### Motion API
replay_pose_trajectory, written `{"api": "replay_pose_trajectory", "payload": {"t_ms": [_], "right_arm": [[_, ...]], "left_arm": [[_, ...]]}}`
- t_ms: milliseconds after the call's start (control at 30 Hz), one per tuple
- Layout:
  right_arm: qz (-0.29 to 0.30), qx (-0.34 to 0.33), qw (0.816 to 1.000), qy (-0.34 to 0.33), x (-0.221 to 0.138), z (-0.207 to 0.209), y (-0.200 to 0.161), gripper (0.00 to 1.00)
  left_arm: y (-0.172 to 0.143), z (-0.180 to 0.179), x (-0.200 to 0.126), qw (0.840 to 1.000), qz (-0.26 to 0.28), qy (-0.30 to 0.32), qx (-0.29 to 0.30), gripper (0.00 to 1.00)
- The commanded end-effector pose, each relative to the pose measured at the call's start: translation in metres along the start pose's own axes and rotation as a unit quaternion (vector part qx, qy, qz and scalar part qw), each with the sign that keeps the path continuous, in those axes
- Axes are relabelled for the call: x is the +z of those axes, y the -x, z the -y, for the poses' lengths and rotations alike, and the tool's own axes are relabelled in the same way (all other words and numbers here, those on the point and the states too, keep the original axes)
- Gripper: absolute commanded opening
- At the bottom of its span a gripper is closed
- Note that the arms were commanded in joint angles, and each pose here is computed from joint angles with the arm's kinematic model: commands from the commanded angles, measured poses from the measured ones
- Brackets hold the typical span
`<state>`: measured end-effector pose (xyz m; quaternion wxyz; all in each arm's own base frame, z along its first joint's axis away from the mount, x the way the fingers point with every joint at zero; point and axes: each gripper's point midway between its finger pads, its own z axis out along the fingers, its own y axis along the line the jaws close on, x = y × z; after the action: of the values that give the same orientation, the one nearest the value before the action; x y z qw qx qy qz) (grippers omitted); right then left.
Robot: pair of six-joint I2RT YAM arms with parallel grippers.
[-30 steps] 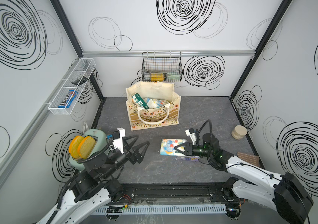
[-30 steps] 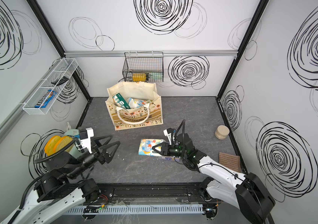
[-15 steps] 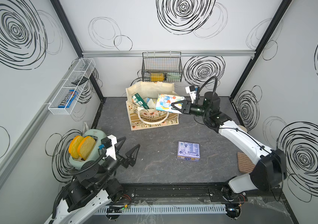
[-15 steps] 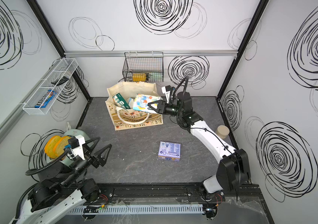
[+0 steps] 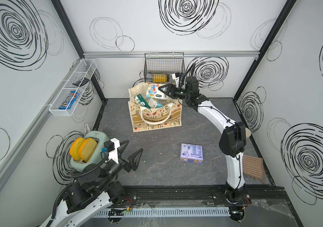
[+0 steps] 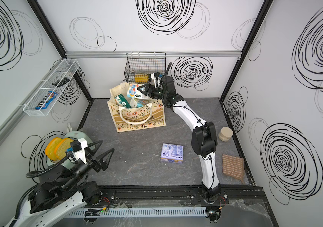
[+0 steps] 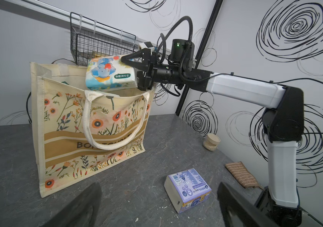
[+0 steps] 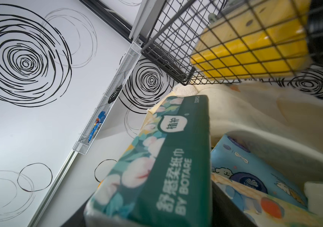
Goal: Put tissues into the canvas bag
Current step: Place the pack of facial tissues in the canvas bag.
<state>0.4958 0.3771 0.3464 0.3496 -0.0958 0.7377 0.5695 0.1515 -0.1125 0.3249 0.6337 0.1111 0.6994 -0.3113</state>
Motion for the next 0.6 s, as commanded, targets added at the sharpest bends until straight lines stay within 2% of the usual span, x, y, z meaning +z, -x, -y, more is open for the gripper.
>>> {"api": "replay_pose_trajectory", "payload": {"t_ms": [0, 233, 300, 367, 567], "right_arm": [[0.003, 0.000, 1.000, -0.011, -0.009, -0.013, 0.006, 0.74], [0.001, -0.007, 1.000, -0.030, -0.044, -0.025, 0.016, 0.78], [0.006, -0.011, 0.999, -0.034, -0.062, -0.027, 0.019, 0.84], [0.017, -0.020, 0.999, -0.038, -0.081, -0.030, 0.021, 0.95], [0.026, -0.034, 0.998, -0.034, -0.146, -0.045, 0.015, 0.95]], "left_arm": [[0.006, -0.005, -0.005, 1.000, 0.013, 0.014, -0.011, 0.96], [0.000, -0.003, -0.004, 1.000, -0.003, 0.015, -0.018, 0.96], [-0.002, -0.002, -0.002, 1.000, -0.009, 0.015, -0.018, 0.96], [-0.005, -0.002, 0.000, 1.000, -0.015, 0.017, -0.015, 0.96], [-0.020, 0.006, 0.018, 0.998, -0.047, 0.020, -0.024, 0.96]]}}
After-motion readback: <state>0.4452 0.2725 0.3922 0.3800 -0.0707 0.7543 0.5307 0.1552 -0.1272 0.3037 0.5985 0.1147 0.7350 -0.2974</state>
